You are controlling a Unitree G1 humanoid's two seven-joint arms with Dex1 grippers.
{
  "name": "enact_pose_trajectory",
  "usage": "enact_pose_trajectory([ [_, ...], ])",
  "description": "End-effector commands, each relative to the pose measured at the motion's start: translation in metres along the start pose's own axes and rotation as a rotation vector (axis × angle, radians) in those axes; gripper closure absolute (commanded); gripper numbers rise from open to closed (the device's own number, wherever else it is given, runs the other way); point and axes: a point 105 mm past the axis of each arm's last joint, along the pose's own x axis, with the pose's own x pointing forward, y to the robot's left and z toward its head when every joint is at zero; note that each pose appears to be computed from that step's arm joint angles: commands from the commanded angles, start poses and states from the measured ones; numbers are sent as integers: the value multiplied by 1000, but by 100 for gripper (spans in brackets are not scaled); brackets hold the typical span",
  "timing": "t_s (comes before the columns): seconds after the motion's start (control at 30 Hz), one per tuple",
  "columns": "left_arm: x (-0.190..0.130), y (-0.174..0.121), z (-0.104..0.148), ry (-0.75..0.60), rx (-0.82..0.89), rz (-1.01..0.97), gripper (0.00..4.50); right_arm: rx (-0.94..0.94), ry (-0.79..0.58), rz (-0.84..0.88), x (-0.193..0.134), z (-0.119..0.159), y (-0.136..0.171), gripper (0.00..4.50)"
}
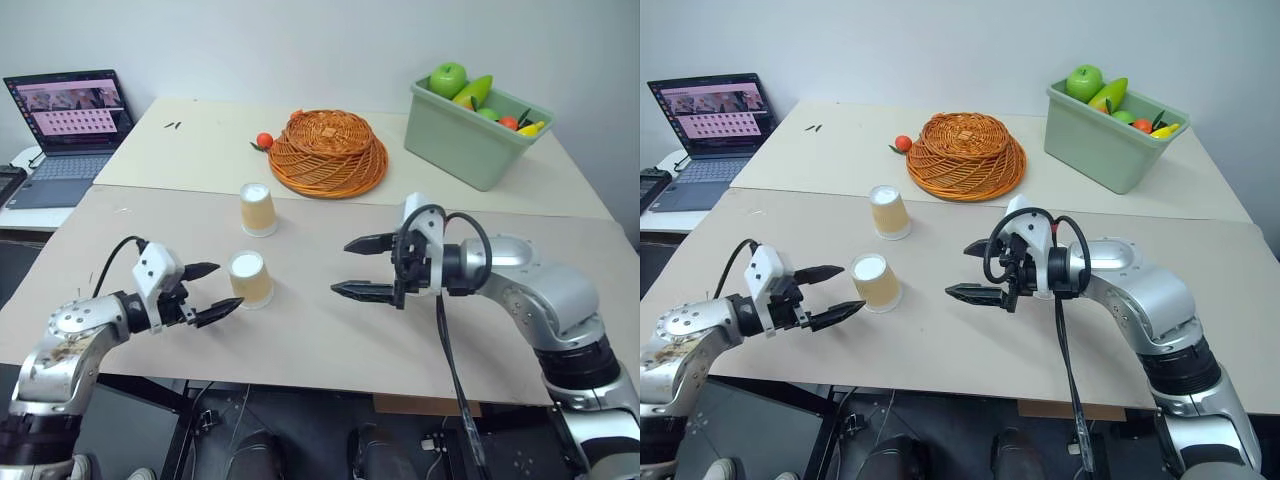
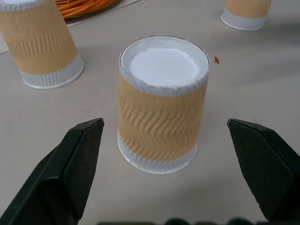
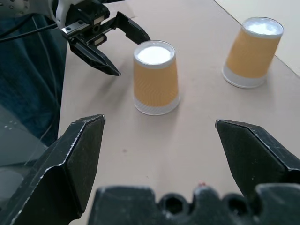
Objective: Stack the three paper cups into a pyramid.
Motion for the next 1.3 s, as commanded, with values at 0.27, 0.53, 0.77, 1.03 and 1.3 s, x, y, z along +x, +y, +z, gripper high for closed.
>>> enact_pose_trajectory([
  [0.27,33,-9,15,-59,48,-116,0,-55,-37,-77,-10,14,2,4],
  [0.53,38,-6,18,-77,46,-104,0,-52,-33,-106,-12,13,0,4],
  [0.77,41,-3,25,-116,42,-76,25,-53,-21,-113,-12,10,-2,0],
  [1.03,42,-3,23,-115,35,-65,190,-48,-27,-132,-13,11,-5,0],
  [1.3,57,-7,38,-152,52,-94,190,-41,-24,-167,-16,9,-10,0],
])
